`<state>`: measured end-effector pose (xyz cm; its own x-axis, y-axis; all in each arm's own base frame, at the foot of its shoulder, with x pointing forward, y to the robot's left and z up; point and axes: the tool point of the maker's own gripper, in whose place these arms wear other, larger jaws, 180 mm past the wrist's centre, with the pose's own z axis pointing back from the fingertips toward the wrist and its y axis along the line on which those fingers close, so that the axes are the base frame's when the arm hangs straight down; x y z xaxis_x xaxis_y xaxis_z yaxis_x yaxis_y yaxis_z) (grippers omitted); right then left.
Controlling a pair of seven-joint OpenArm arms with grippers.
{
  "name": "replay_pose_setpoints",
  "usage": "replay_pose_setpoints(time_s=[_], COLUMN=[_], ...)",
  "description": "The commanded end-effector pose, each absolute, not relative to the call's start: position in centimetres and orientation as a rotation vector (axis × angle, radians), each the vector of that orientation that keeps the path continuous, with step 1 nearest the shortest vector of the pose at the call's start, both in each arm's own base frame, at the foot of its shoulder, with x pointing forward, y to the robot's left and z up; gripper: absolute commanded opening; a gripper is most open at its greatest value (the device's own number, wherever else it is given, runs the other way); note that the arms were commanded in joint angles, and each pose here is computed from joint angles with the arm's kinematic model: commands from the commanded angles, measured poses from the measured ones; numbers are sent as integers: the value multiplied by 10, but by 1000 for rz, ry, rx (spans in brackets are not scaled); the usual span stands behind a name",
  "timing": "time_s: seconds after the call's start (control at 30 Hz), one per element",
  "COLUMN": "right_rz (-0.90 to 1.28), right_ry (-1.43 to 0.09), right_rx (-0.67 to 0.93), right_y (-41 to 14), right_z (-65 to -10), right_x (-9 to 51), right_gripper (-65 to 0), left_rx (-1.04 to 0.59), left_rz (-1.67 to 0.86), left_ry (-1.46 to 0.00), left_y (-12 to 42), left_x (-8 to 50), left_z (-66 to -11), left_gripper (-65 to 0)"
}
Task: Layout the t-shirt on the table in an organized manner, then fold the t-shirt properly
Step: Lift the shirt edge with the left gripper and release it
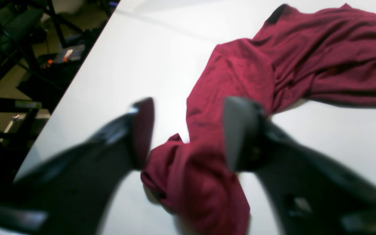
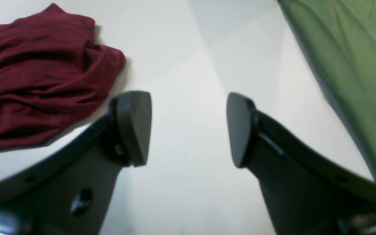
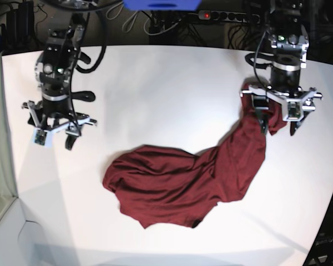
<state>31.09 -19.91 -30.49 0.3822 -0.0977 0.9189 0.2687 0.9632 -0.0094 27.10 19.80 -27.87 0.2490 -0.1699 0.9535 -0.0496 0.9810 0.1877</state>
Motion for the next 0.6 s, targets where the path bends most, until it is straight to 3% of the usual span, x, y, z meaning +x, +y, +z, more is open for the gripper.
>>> replay_pose_setpoints(time_s=[0.0,0.1,0.3,0.57], right_rz=[-233,-232,-232,-229], right_ry=[-1212,-1212,-1212,-1212], right_rx=[-170,-171,-171,-174], right_y=[-200,-200,-200,-201], right_z=[-291,-290,-290,-290], right_x=[316,316,316,316], right_gripper=[-280,-280,-280,-280], left_rx=[209,249,238,146], left_rz=[-88,-60,-27,-2], left_ry=[-1368,-1401,-1524,-1402], left_y=[200,216,215,195], left_x=[273,280,332,419], left_z=[-265,-254,-224,-284], left_gripper=[-195,-128,-126,-126])
